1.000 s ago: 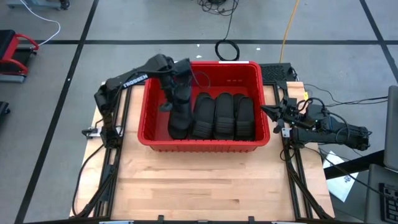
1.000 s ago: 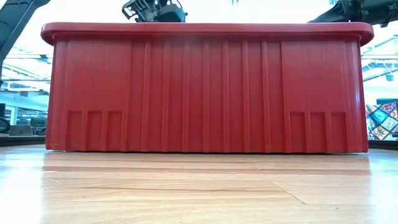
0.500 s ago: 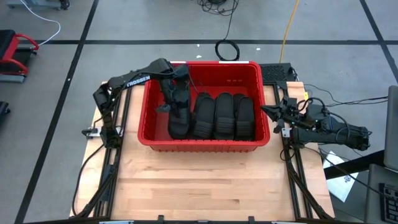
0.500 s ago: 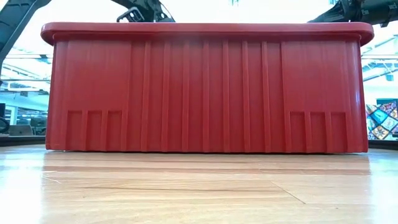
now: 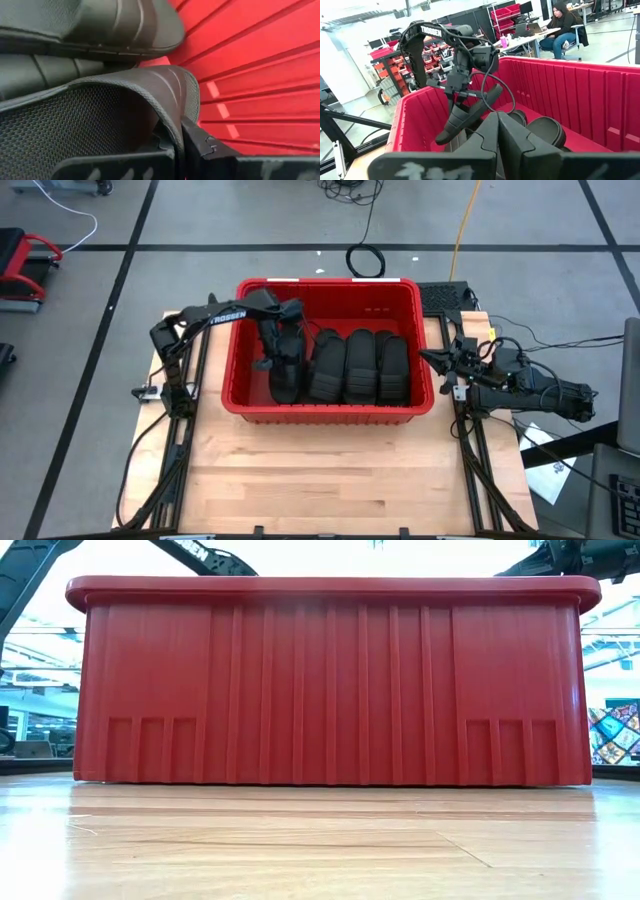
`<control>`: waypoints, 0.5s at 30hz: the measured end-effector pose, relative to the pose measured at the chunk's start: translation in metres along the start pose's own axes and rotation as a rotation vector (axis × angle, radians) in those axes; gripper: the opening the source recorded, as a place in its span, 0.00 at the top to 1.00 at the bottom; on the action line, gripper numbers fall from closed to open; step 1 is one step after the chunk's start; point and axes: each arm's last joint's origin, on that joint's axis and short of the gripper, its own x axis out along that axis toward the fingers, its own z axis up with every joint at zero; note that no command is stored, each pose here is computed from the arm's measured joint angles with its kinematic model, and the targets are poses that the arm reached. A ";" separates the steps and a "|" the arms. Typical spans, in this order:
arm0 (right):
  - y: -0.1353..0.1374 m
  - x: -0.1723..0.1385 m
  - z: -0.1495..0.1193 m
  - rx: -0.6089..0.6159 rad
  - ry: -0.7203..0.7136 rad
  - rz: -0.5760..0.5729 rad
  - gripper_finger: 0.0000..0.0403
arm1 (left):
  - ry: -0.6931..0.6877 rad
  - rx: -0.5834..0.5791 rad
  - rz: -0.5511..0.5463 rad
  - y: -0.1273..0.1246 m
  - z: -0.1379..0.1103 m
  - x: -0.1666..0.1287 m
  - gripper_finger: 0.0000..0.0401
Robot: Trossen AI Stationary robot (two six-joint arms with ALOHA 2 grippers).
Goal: Pick and place slides into bin
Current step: Put the black slide into the red bin
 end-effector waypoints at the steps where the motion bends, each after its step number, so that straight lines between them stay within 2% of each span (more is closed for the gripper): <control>1: 0.000 0.000 0.000 0.000 0.000 0.000 1.00 | -0.002 0.002 0.002 0.003 -0.002 0.003 1.00; 11: 0.000 0.000 0.000 0.015 0.000 -0.001 1.00 | 0.012 0.010 -0.008 0.014 -0.007 0.019 1.00; 15: 0.000 0.000 0.000 0.015 -0.001 -0.002 1.00 | 0.046 -0.015 0.017 0.015 -0.007 0.020 0.97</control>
